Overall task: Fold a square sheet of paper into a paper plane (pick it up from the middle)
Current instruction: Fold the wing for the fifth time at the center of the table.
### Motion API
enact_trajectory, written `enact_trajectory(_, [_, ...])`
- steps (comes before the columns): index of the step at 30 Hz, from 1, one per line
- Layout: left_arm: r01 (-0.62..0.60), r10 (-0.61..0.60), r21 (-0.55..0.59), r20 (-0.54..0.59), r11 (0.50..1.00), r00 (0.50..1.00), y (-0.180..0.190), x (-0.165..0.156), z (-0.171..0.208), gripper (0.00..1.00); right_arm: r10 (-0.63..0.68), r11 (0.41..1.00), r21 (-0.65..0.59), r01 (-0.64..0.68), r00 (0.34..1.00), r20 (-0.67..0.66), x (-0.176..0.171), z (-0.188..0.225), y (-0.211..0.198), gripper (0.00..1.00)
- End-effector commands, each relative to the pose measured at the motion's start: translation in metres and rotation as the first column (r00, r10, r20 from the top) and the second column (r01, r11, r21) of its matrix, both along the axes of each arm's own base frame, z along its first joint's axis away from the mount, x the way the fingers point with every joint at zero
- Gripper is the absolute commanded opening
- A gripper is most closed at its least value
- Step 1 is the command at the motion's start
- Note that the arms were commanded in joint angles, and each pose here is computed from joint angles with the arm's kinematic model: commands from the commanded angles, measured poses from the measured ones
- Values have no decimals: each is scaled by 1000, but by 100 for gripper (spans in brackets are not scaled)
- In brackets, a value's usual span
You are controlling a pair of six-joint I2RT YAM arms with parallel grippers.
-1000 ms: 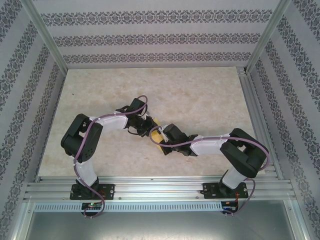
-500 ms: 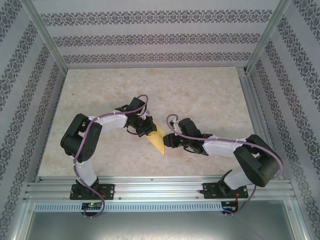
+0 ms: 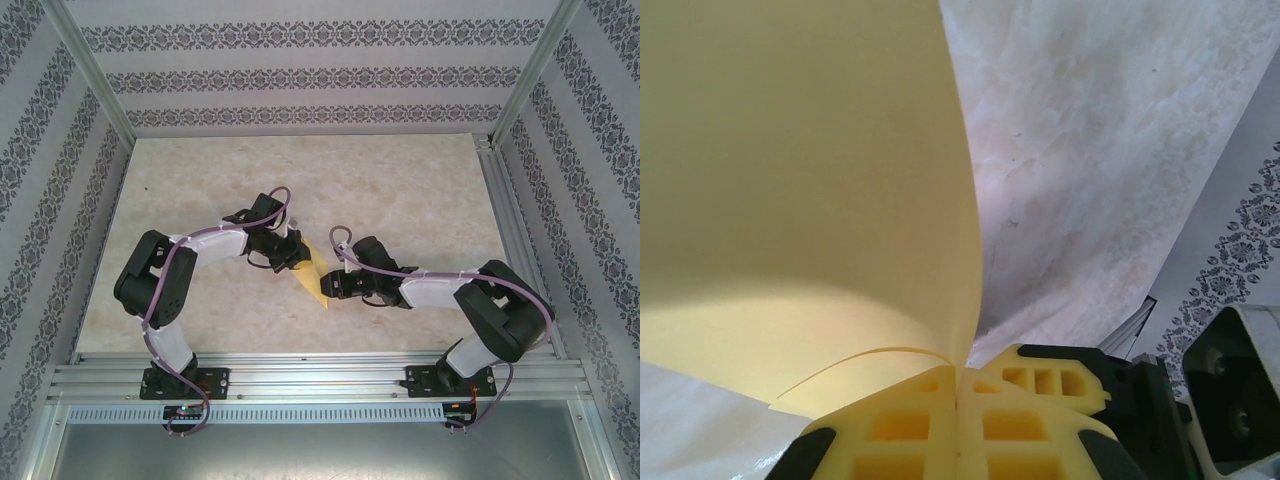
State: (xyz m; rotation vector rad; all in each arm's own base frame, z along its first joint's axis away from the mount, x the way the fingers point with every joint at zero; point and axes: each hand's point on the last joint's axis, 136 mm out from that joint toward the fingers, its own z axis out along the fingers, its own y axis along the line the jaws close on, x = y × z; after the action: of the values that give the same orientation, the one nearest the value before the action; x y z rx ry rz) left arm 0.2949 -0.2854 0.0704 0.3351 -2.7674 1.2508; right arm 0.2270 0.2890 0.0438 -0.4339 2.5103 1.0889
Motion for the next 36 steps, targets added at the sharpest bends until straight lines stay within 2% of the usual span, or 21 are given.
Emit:
enact_trajectory(1, [22,-19,-53,66,998,998,-2,5,17,0,32,998,-62,-29,998,56,5,-2,4,24])
enact_trajectory(6, [24,-20,-64,62,998,998,0,4,17,0,40,988,-152,-24,993,107,6,-8,1,4])
enact_trajectory(11, [27,-22,-75,65,997,998,1,4,18,0,69,960,-279,-14,979,189,8,-10,-5,3])
enact_trajectory(15, [31,-26,-74,62,997,998,1,2,15,0,105,940,-342,-24,969,221,6,-14,-5,10])
enact_trajectory(19, [31,-26,-81,64,996,998,0,3,16,0,140,951,-300,-71,967,214,-3,-7,7,23])
enact_trajectory(22, [32,-26,-84,66,996,998,-1,4,17,0,160,949,-302,-87,961,225,-9,-8,10,23])
enact_trajectory(25, [31,-25,-85,69,996,997,-1,5,19,0,169,935,-343,-85,960,222,-11,-14,6,19])
enact_trajectory(29, [31,-25,-88,66,996,998,-1,5,19,0,177,905,-420,-63,955,237,-8,-21,-2,4])
enact_trajectory(31, [33,-28,-85,65,996,997,0,4,18,0,177,894,-445,-45,949,260,-7,-20,-5,0])
enact_trajectory(36, [36,-31,-80,61,996,998,2,2,13,0,172,887,-461,-18,940,295,-3,-17,-7,0])
